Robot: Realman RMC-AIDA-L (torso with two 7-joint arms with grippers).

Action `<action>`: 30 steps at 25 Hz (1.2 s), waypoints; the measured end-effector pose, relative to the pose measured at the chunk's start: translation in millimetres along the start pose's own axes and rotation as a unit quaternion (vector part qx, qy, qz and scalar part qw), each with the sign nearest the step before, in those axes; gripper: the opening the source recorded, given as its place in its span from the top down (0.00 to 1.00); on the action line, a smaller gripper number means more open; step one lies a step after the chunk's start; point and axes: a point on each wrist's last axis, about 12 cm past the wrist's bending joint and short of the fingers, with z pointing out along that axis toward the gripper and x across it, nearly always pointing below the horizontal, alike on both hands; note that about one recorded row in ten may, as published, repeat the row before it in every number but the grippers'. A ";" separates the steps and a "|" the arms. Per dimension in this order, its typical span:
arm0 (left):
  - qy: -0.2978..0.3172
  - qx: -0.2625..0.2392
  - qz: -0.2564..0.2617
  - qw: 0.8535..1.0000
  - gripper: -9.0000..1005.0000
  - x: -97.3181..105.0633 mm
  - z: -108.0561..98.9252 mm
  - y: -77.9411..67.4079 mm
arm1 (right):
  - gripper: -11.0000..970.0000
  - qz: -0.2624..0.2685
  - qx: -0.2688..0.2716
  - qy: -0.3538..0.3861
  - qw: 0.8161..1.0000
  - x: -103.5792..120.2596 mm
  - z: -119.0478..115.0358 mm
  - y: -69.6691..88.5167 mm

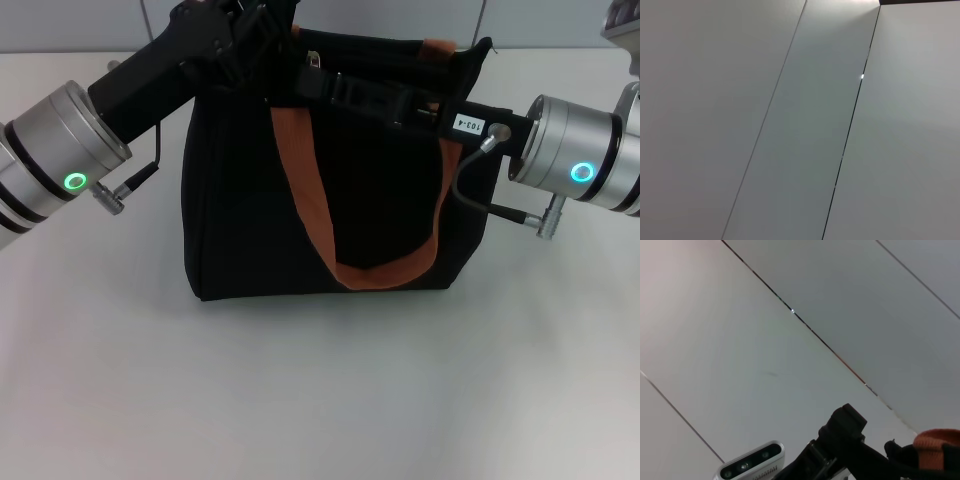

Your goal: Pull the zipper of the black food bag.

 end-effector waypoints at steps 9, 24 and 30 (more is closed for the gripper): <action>0.000 0.001 -0.001 1.000 0.90 0.1 0.4 -0.3 | 0.54 0.001 0.005 -0.002 1.000 -0.8 0.1 -1.3; -0.005 0.010 -0.002 1.000 0.89 -0.7 0.7 -2.5 | 0.64 -0.006 0.023 -0.003 1.000 -1.5 1.7 -5.4; -0.006 0.013 -0.003 1.000 0.89 -0.7 2.6 -3.0 | 0.77 -0.008 0.026 0.001 1.000 -2.1 4.3 -6.1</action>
